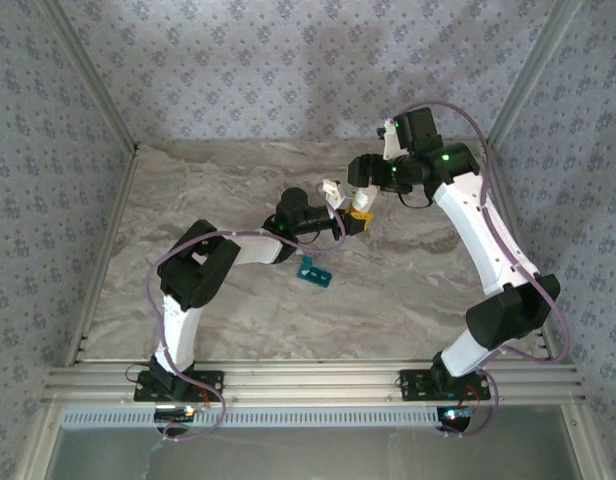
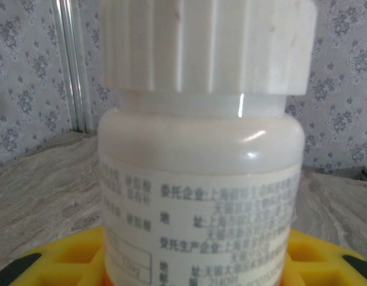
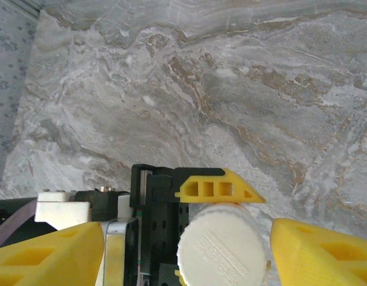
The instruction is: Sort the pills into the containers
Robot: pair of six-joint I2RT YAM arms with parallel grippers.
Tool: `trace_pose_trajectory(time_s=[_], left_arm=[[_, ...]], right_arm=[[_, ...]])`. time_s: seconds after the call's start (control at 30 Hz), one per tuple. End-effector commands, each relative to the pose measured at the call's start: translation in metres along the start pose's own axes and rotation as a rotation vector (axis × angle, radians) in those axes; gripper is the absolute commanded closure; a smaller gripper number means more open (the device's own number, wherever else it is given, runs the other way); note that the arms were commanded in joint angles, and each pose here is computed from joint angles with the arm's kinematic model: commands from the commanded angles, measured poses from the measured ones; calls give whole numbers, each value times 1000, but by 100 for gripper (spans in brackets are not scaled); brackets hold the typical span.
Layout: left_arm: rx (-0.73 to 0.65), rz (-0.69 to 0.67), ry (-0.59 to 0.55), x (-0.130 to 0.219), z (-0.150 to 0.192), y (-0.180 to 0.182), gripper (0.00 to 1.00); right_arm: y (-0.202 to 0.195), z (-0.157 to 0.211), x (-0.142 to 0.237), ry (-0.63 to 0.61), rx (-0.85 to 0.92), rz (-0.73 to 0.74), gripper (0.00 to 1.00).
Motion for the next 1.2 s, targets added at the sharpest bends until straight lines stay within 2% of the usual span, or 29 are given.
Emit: trace_pose_trajectory(time_s=[0.0,0.27,0.43,0.63,1.17], left_arm=[[-31,5,-30,-3,-13,-2,100],[-30,5,-29,-2,-12,-3,100],[-31,8,-33,-2,-14,-4,100],[-25,8,-34,-2,-14,-3,100],[-16,8,-35,-2,-14,-3,100]], right_arm=[[10,-11,10,-36,-15,-62,23],[-11,-16,24,-95,4,-61,24],[-19,-16,24,-193,25,-230,24],[-18,-10,19,-226,86,-291,23],[-21,0,-1,-163,150,-168,26]])
Point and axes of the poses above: each hand's point on the last joint's axis, 136 mm out from that joint toward the fingers, its own x axis back along the fingers, its own y axis along the line the jaws close on, z = x × y, the point moved 2 cm from there along x, back along the fingers, and after that the axes turned 1 degree about x, right-handed, at the moved point
